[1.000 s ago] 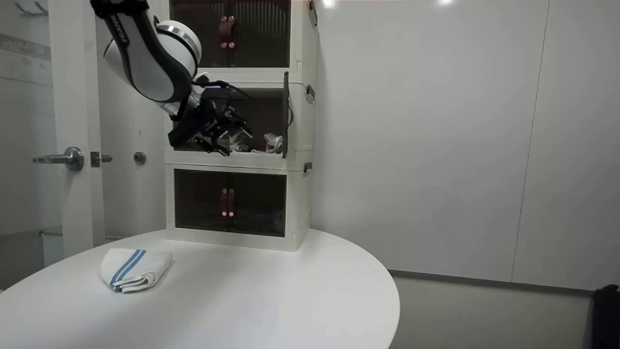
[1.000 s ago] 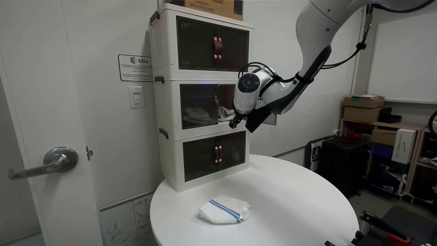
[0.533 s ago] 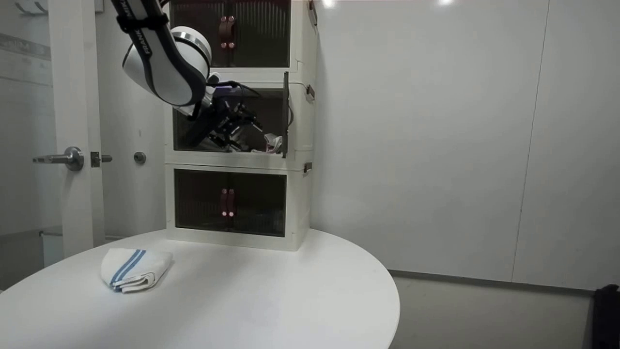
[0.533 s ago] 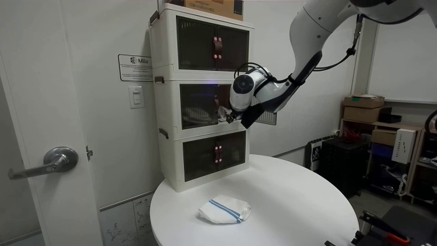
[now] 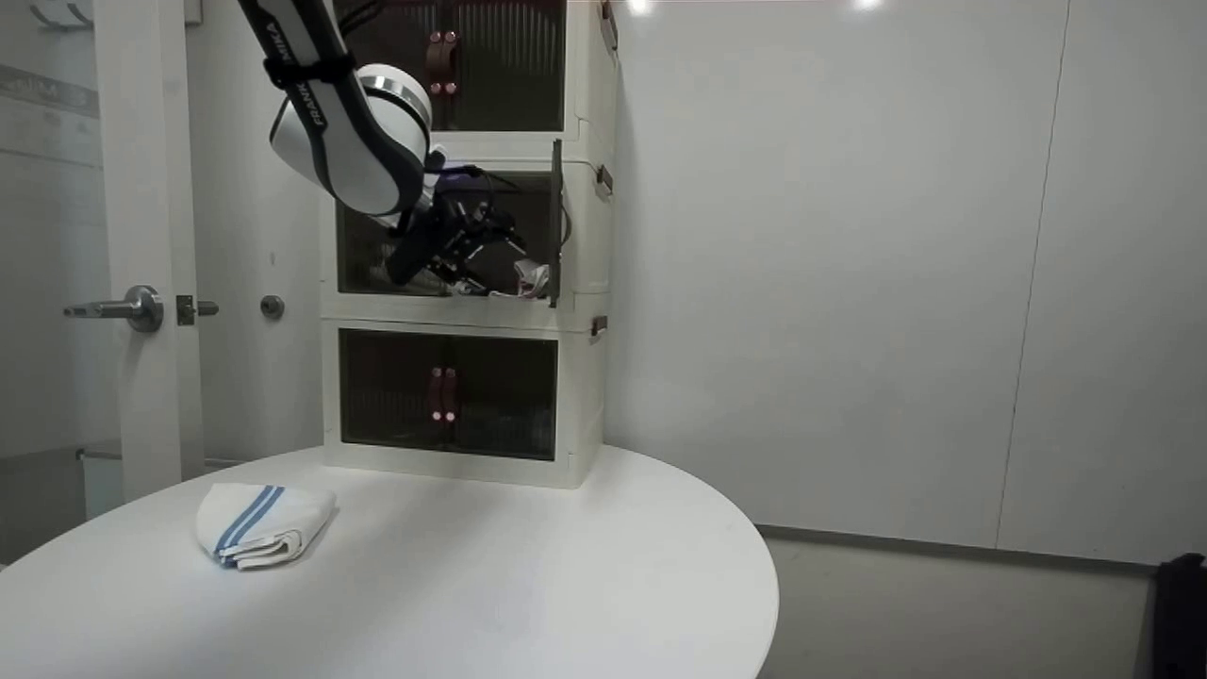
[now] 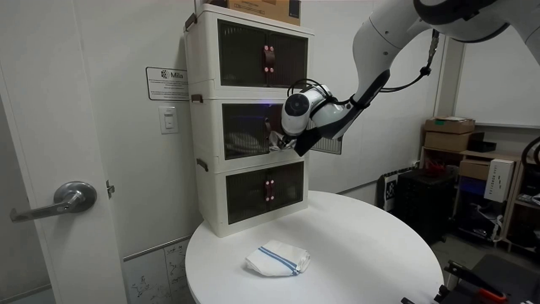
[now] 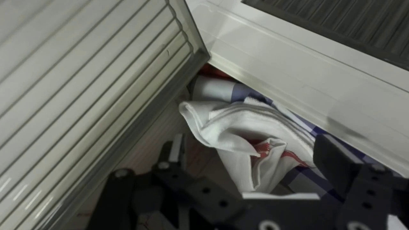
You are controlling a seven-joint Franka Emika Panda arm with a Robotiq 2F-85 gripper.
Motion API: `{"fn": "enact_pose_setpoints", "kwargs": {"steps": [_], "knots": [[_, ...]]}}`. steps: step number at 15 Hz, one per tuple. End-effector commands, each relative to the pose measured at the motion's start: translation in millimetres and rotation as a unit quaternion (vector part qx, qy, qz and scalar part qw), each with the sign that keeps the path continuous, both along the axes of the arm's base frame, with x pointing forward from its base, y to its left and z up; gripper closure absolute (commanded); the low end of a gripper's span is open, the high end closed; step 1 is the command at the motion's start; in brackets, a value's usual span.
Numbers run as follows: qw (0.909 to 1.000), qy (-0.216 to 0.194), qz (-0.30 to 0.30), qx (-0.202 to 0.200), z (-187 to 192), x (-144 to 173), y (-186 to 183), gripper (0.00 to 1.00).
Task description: Remove the towel from the middle shelf and put it on the table
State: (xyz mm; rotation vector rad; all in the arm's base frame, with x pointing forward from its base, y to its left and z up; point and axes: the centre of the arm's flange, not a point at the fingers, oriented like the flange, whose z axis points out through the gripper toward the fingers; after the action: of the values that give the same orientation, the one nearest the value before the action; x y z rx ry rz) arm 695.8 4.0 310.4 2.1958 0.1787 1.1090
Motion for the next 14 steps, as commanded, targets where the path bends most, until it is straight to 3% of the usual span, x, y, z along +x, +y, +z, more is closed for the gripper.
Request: {"fn": "enact_pose_setpoints", "kwargs": {"steps": [1,14], "knots": [[0.9998,-0.018,-0.004,0.003,-2.0,25.4,-8.3,0.00],[0.9998,-0.015,0.014,-0.001,-6.4,49.5,-9.6,0.00]]}}
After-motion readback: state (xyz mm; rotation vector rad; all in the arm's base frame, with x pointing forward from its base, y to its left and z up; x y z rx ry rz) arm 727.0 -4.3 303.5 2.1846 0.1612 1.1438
